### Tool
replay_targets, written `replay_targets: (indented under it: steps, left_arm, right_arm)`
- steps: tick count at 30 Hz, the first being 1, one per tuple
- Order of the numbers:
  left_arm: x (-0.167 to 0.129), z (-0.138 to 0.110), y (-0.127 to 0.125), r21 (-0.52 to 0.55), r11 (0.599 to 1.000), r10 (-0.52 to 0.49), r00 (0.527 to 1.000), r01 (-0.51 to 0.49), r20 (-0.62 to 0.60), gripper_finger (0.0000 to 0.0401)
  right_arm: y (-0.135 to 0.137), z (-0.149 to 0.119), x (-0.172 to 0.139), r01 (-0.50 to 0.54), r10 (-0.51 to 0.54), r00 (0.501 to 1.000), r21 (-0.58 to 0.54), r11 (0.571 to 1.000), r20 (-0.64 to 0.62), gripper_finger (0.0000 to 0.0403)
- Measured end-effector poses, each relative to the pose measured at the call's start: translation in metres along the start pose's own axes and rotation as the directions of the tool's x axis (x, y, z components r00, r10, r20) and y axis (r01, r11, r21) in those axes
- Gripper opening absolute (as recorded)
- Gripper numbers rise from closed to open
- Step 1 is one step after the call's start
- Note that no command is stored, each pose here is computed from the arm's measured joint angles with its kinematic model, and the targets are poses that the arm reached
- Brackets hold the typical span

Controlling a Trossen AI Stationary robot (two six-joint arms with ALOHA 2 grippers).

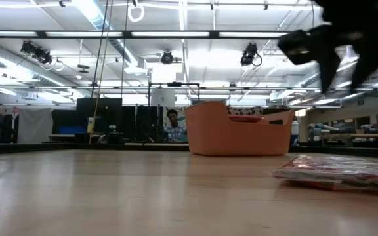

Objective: Sort popcorn bags into baskets
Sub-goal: Put the red popcorn bag into the orange bin

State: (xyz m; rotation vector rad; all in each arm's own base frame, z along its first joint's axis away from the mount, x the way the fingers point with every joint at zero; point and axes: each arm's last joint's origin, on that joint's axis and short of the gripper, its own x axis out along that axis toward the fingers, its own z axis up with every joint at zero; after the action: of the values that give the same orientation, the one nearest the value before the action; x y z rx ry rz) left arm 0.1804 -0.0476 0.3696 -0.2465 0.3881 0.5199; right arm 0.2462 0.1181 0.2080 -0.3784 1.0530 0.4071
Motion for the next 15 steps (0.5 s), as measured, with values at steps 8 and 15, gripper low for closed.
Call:
replay_targets:
  steps: [8,15]
  left_arm:
    - [0.0,0.0,0.0,-0.026,1.0,-0.012,1.0,0.012,-0.007,0.0013]
    - [0.0,-0.002,-0.003,-0.02,0.996,-0.088,0.994,0.087,-0.061,0.0013]
  right_arm:
    - [0.047,-0.002,0.038,-0.078,0.072,0.996,-0.1,0.992,-0.06,0.0129]
    - [0.062,-0.008,0.057,-0.071,0.05,0.99,-0.164,0.984,-0.13,0.0131]
